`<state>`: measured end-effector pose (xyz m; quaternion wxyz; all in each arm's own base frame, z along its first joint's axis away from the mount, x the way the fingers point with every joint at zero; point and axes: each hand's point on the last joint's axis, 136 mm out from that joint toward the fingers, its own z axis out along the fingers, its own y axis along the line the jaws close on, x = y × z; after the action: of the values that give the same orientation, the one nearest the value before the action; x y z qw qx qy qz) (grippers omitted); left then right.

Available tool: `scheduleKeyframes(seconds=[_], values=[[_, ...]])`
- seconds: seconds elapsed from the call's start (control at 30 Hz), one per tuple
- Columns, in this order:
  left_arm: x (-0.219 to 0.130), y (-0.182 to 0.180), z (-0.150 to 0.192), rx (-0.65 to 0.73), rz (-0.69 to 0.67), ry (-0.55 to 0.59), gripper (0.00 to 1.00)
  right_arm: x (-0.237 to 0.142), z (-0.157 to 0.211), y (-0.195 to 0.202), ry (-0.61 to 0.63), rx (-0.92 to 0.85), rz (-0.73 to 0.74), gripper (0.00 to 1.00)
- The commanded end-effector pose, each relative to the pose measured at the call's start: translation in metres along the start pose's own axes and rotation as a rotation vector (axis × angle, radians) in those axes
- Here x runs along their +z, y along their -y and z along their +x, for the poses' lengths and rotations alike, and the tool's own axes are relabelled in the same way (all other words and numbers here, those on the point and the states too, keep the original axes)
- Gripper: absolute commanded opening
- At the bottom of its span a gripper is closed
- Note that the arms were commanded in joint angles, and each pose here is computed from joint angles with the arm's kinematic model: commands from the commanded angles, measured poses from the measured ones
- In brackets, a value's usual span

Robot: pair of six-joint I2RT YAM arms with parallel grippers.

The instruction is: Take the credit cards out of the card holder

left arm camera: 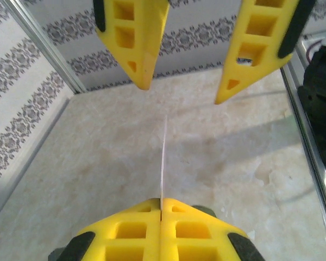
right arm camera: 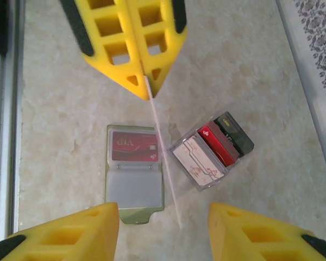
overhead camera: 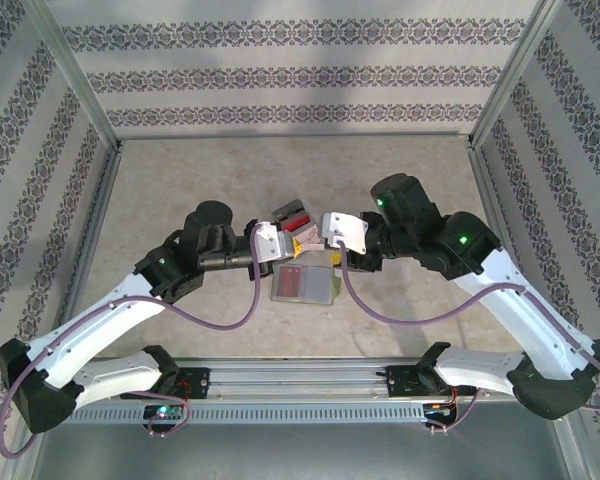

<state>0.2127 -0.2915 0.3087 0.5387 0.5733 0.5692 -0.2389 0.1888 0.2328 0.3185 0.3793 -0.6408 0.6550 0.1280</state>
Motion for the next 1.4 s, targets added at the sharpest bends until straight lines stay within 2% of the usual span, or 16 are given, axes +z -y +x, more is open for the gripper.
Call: scheduleKeyframes(seconds=[0.0, 0.23, 0.57, 0.9, 1.03, 1.23, 1.3, 1.37], values=[[-0.008, -0.004, -0.033, 0.007, -0.036, 0.151, 0.0, -0.019, -0.01, -0.009, 0.045, 0.003, -0.037, 0.48], [-0.011, 0.003, -0.042, -0.03, -0.017, 0.261, 0.0, -0.025, -0.02, -0.01, 0.027, -0.045, -0.059, 0.49], [-0.011, 0.007, -0.042, -0.031, -0.01, 0.291, 0.0, -0.009, -0.034, -0.003, -0.007, -0.106, -0.085, 0.44], [-0.013, 0.007, -0.04, -0.023, -0.022, 0.285, 0.0, 0.003, -0.034, -0.001, -0.034, -0.135, -0.102, 0.24], [-0.013, 0.006, -0.04, -0.018, -0.025, 0.283, 0.0, 0.005, -0.031, -0.001, -0.044, -0.139, -0.102, 0.19], [-0.013, 0.005, -0.037, -0.016, -0.037, 0.275, 0.0, 0.006, -0.029, 0.001, -0.055, -0.143, -0.093, 0.03], [-0.013, 0.004, -0.036, -0.022, -0.048, 0.271, 0.16, 0.008, -0.027, 0.001, -0.066, -0.147, -0.093, 0.0], [-0.014, 0.003, -0.033, -0.03, -0.06, 0.264, 0.27, 0.009, -0.024, 0.001, -0.076, -0.149, -0.094, 0.0]])
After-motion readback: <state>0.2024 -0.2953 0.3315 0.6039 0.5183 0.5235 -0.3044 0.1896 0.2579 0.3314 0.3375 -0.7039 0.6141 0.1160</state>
